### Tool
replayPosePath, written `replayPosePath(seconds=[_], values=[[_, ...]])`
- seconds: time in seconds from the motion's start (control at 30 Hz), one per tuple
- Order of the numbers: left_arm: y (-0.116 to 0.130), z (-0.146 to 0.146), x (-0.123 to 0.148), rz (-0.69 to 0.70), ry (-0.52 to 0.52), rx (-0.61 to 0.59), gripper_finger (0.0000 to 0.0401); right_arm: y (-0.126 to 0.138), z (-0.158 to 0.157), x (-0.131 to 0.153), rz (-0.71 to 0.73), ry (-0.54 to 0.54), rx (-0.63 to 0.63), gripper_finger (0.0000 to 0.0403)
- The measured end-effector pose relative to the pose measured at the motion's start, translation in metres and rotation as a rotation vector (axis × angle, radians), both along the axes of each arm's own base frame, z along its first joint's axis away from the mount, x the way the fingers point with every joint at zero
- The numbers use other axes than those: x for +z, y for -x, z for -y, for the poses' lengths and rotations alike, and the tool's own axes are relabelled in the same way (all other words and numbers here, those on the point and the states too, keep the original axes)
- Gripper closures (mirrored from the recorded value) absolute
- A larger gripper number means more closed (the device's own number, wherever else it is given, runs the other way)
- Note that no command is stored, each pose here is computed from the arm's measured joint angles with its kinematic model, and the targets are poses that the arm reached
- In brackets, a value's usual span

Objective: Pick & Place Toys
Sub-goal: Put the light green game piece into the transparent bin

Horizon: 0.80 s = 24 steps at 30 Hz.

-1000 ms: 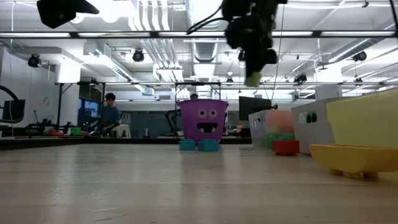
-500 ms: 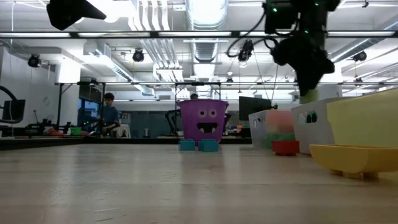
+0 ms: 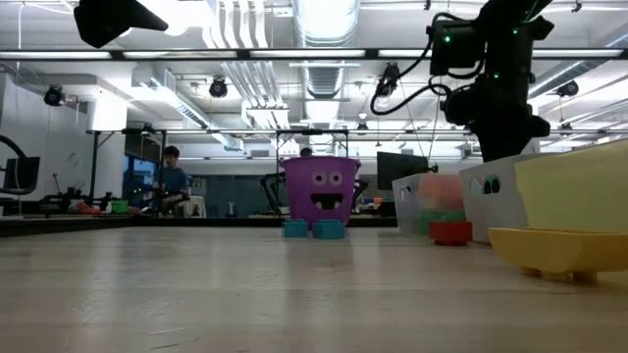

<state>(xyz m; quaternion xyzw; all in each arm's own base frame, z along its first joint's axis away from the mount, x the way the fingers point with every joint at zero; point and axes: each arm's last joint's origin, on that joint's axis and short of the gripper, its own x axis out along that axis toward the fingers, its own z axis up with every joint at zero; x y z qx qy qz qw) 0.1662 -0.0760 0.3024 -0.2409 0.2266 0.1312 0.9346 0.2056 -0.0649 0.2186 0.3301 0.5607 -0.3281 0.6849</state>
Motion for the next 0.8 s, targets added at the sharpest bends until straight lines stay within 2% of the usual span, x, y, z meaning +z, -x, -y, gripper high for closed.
replayPosePath(seconds=[0.37, 0.8], values=[[0.000, 0.000, 0.000, 0.001, 0.004, 0.002, 0.0130, -0.001, 0.000, -0.020, -0.032, -0.003, 0.039, 0.0317], [0.000, 0.000, 0.000, 0.002, 0.007, 0.004, 0.0130, -0.003, 0.001, -0.023, -0.015, 0.018, 0.074, 0.0317]])
